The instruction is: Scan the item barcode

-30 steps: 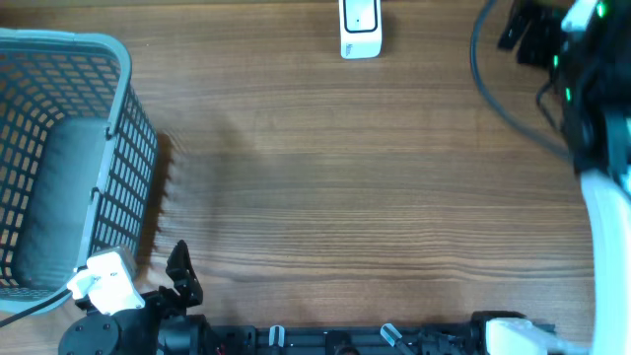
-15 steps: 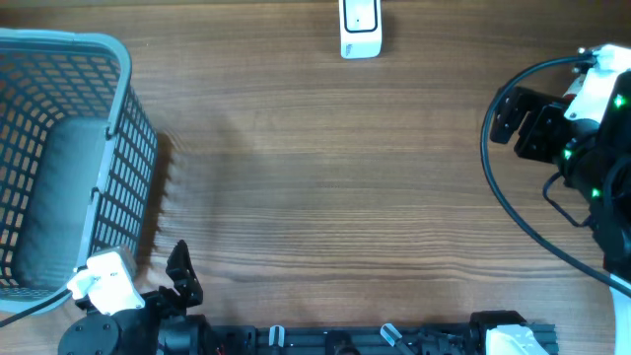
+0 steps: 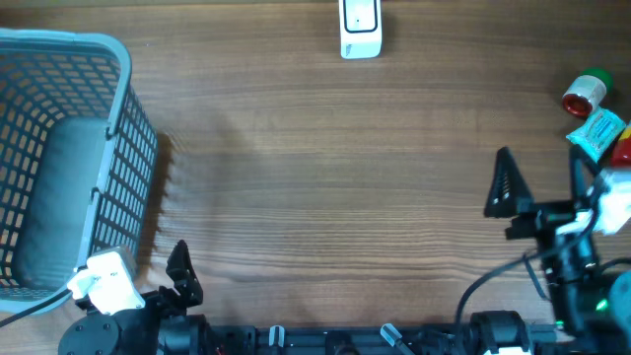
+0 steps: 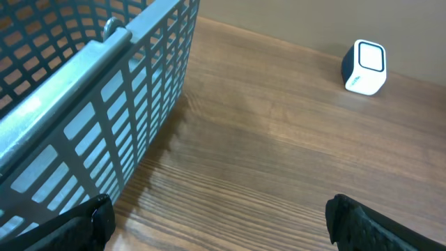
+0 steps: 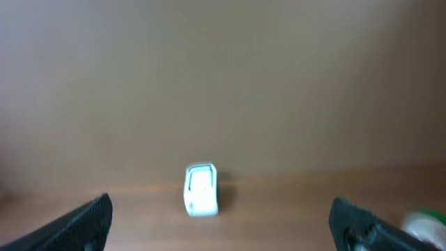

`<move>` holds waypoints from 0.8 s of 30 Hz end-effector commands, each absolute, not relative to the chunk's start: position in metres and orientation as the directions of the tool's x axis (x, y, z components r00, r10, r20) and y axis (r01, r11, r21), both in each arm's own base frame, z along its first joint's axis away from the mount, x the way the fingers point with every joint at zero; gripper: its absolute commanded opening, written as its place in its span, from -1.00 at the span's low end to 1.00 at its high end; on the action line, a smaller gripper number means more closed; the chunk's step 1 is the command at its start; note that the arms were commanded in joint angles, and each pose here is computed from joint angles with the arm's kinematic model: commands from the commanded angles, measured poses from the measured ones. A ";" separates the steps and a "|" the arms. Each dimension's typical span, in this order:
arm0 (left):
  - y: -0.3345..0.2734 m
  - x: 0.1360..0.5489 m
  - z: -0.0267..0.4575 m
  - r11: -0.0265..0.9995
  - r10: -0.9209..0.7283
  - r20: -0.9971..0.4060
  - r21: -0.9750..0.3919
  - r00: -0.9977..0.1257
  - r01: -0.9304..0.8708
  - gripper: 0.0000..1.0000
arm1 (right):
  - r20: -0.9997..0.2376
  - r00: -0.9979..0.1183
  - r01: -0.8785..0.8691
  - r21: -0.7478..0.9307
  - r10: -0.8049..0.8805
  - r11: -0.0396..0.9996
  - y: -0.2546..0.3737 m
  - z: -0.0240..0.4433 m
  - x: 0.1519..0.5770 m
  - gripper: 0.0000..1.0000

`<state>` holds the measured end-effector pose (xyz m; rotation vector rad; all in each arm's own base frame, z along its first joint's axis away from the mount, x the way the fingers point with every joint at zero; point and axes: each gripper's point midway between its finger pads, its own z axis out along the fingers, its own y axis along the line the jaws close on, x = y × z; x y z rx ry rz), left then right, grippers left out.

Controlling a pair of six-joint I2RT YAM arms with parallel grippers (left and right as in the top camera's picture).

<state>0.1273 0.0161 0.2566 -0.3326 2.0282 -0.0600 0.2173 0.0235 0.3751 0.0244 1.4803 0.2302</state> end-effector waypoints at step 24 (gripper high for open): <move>0.014 0.127 0.258 0.961 -0.263 -0.866 -0.195 -0.424 -0.198 1.00 | -0.984 -0.019 -0.117 0.177 0.176 0.977 0.025 0.175 0.245 0.99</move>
